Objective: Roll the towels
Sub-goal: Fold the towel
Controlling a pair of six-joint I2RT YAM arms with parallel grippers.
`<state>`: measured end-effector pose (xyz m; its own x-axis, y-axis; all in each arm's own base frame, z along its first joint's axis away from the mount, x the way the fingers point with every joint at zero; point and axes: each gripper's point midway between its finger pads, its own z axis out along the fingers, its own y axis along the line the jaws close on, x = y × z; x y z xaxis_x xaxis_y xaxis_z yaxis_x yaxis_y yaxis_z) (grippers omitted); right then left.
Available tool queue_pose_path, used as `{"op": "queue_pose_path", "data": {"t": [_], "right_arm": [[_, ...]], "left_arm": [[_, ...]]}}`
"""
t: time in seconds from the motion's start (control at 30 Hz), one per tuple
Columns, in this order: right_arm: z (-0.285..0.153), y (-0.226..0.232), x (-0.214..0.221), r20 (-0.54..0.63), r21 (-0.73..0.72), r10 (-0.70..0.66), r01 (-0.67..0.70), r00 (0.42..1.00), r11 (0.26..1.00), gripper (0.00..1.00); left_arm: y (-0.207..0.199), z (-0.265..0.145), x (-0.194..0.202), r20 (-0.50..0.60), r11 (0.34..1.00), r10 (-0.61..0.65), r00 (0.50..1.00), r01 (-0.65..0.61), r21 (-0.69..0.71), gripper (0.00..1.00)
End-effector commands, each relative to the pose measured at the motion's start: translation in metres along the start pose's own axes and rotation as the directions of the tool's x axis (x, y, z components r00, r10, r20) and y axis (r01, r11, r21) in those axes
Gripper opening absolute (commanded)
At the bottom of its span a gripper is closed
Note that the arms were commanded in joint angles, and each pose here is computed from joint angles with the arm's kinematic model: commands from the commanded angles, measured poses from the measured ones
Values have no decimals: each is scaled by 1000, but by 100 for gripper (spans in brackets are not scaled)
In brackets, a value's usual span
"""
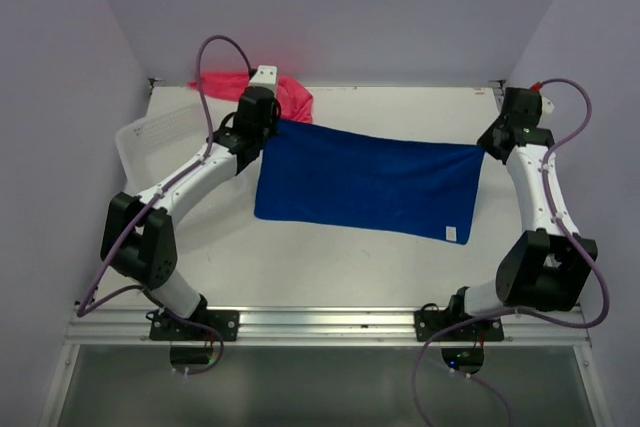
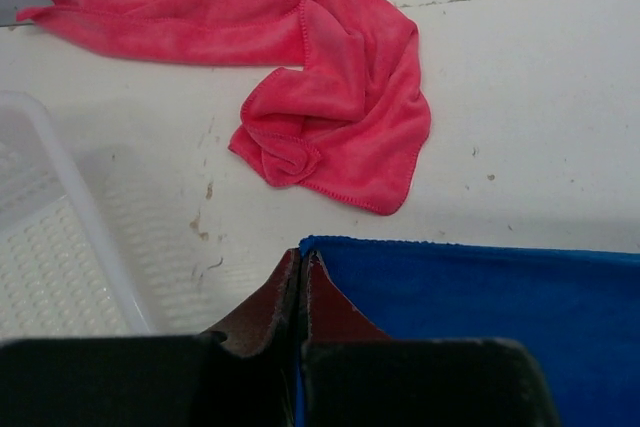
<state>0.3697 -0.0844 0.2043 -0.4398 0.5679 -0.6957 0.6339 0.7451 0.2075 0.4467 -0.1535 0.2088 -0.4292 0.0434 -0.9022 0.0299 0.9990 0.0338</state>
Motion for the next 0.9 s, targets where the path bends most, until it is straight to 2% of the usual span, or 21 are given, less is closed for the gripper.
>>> {"op": "queue_pose_path", "data": {"t": [0.0,0.2,0.33,0.53,0.6,0.87], "right_arm": [[30,12,-9,23,-42,40,-39,999,998,0],[59,8,5,-21,-61,57,-59,998,996,0],[66,10,15,-30,-97,47,-49,998,994,0],[63,-2,31,-44,-76,20,-23,999,997,0],[59,-5,33,-37,-76,19,-22,999,997,0],[42,-11,45,-42,-99,17,-21,999,995,0]], "left_arm": [[-13,17,-32,100,998,4,995,-11,67,0],[-13,39,-1,67,997,23,997,-28,77,0],[-14,40,4,78,995,20,997,-27,99,0],[-6,37,7,112,991,54,992,-67,117,0],[-3,31,0,155,989,72,985,-91,121,0],[-8,16,12,126,973,71,989,-97,209,0]]}}
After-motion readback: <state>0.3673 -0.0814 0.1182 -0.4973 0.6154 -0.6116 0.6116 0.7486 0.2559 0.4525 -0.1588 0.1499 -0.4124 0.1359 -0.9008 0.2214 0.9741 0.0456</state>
